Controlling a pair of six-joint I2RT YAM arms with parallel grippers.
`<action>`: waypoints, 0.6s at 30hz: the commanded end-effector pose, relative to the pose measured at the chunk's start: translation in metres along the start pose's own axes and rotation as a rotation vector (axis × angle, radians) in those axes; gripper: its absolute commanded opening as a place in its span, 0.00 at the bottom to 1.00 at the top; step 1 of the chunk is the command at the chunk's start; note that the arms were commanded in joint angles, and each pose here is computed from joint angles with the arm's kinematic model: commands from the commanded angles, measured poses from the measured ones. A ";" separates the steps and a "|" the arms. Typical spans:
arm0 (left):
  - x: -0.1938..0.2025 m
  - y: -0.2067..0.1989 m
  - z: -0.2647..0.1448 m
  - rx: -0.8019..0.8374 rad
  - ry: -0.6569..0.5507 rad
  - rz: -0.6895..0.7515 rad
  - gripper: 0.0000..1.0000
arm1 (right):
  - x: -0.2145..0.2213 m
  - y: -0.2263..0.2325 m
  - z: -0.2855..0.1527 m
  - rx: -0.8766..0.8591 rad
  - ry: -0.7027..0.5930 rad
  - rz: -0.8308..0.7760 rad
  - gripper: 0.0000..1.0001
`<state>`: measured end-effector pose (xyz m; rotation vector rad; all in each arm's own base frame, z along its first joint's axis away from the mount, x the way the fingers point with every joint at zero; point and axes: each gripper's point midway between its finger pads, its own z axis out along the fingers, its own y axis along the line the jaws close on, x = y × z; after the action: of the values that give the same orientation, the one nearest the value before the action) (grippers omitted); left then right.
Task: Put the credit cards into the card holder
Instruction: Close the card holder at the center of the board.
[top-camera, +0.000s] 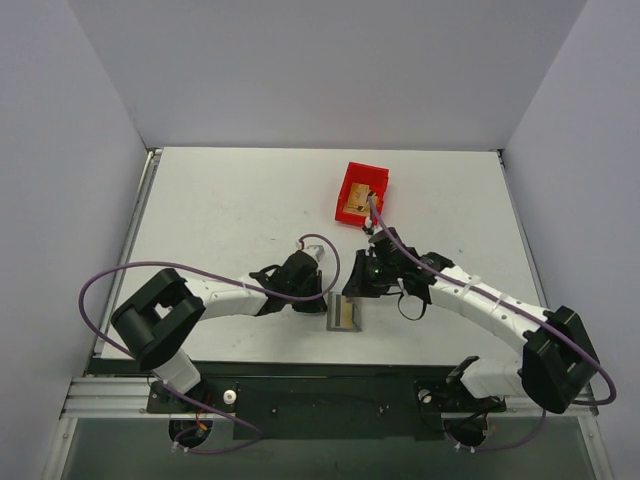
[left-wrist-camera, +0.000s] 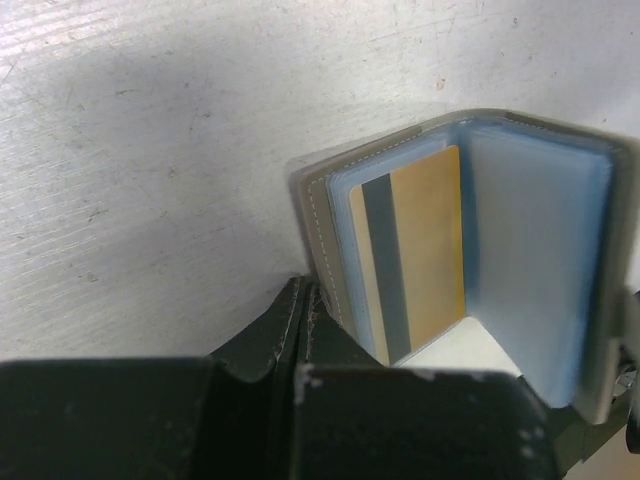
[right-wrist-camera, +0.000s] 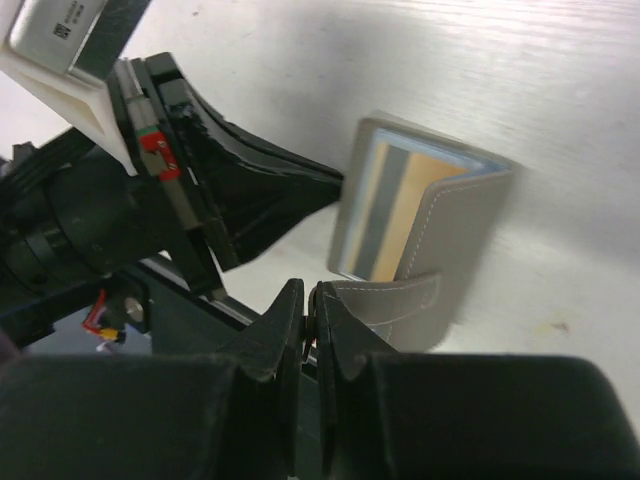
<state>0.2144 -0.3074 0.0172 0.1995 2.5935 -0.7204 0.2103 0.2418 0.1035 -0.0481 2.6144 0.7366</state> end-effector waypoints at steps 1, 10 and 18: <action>0.039 0.032 0.007 -0.099 0.123 -0.009 0.00 | 0.000 0.041 0.018 -0.222 0.027 0.026 0.00; 0.044 0.040 0.003 -0.111 0.114 -0.044 0.00 | 0.013 0.042 0.049 -0.257 0.050 0.074 0.00; 0.036 0.071 -0.032 -0.209 0.014 -0.113 0.00 | 0.027 0.033 0.071 -0.229 0.090 0.089 0.00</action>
<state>0.2056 -0.2881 0.0179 0.0816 2.5814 -0.7588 0.2069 0.2998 0.0571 -0.0242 2.6374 1.0535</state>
